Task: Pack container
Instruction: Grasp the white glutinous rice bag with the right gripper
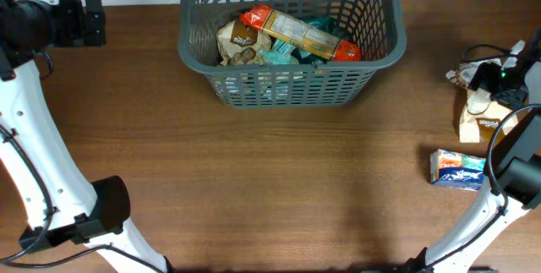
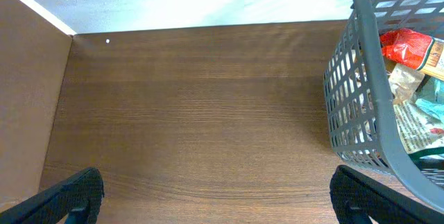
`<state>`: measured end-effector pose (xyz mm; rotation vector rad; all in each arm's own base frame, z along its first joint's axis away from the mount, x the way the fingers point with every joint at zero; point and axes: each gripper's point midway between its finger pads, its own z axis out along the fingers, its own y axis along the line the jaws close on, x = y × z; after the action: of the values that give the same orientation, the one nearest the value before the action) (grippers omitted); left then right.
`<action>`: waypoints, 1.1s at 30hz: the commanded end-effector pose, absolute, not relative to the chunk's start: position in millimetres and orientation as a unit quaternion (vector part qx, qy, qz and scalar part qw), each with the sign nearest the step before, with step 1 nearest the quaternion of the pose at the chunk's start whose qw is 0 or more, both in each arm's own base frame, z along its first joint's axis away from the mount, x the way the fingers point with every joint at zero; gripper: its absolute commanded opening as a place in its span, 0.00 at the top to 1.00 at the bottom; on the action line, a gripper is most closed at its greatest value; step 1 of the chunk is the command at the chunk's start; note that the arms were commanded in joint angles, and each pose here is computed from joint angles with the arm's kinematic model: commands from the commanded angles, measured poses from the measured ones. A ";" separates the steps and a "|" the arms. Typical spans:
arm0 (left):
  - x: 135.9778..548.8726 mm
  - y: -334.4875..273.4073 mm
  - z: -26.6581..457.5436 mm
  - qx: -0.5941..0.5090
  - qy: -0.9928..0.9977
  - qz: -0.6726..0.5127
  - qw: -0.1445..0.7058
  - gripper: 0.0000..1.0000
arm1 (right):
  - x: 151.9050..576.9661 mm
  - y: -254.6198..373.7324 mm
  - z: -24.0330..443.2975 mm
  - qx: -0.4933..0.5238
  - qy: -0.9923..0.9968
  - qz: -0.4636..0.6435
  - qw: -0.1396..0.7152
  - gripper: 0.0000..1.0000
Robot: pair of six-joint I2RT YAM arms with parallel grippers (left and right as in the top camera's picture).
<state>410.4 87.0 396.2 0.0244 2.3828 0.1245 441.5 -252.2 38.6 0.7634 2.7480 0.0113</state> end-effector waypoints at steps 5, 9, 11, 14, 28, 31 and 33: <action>411.2 89.3 393.2 0.001 0.930 0.047 0.365 0.01 | 447.2 -237.4 46.7 0.164 0.976 -0.038 0.140 0.18; 411.2 89.3 393.2 0.001 0.930 0.047 0.365 0.01 | 441.8 -241.1 38.5 0.159 0.976 -0.087 0.118 0.18; 411.2 89.3 393.2 0.001 0.930 0.047 0.365 0.01 | 439.4 -243.6 35.1 0.158 0.976 -0.104 0.107 0.18; 411.2 89.3 393.2 0.001 0.930 0.047 0.365 0.01 | 432.5 -251.4 28.3 0.165 0.974 -0.127 0.089 0.18; 411.2 89.3 393.2 0.001 0.930 0.047 0.365 0.01 | 427.8 -265.6 14.5 0.181 0.971 -0.135 0.082 0.21; 411.2 89.3 393.2 0.001 0.930 0.047 0.365 0.01 | 426.0 -265.8 4.3 0.180 0.971 -0.136 0.073 0.21; 411.2 89.3 393.2 0.001 0.930 0.047 0.365 0.01 | 425.7 -265.7 0.0 0.180 0.972 -0.135 0.070 0.21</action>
<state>410.4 87.0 396.2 0.0244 2.3828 0.1245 434.0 -261.5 19.2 0.5264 2.8834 -0.3780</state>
